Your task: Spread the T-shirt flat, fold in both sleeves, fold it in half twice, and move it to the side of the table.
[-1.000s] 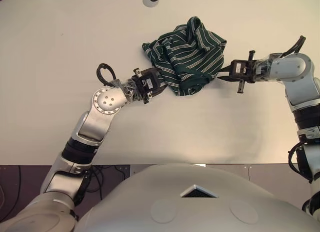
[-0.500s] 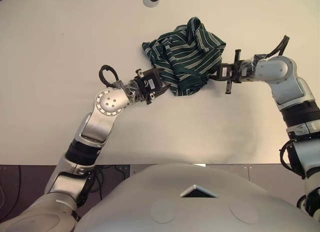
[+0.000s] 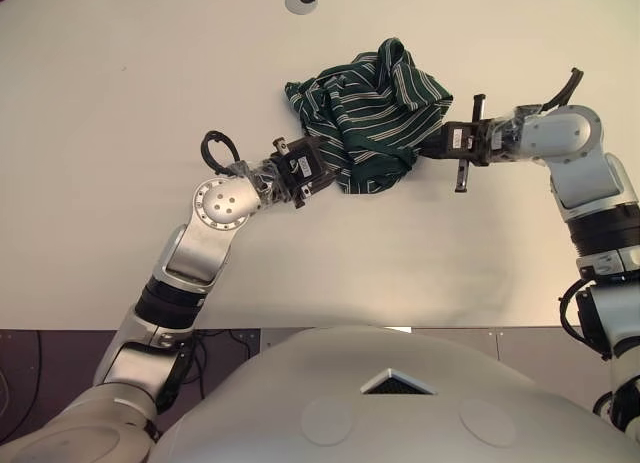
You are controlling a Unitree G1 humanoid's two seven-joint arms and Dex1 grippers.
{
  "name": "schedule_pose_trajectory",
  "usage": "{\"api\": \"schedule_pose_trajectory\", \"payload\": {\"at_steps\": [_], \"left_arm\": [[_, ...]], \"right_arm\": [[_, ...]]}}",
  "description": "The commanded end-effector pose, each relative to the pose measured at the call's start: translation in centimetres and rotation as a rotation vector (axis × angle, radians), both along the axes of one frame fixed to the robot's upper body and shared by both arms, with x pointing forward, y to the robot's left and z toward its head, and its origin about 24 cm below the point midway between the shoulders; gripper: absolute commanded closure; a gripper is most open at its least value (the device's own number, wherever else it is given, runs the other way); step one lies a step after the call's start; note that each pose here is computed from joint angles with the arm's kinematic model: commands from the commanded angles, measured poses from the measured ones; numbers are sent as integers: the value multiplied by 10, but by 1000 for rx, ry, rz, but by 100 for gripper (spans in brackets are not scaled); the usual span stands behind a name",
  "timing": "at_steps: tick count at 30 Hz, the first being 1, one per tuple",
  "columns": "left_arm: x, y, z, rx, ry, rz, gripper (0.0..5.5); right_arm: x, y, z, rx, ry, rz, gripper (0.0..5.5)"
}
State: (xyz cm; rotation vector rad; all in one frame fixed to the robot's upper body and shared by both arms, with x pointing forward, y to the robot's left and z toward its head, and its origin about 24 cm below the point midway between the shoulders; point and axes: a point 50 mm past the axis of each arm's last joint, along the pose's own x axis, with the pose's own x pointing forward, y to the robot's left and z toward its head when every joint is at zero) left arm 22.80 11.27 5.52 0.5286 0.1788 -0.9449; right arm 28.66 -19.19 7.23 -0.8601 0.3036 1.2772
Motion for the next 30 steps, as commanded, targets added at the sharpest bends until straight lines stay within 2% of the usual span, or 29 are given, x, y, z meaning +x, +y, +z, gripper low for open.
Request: {"api": "schedule_pose_trajectory", "payload": {"at_steps": [1,6,9,15,21,30], "left_arm": [[2,1,3,3,-28,16,307],[2,-2,3,-9,-31,24,307],[2,-8,4,-27,-43,22,307],[-1,-22,5,-99,-33,37,307],[3,-28,2,-129,-17,52,307],[4,-45,-8,-128,54,-46,307]], "right_arm": [[11,4,36,76,-47,-4,547],[29,11,71,217,-84,-55,547],[42,21,99,383,-134,-130,547],[51,34,128,524,-177,-184,547],[55,38,141,568,-196,-203,547],[55,35,130,542,-173,-228,547]]}}
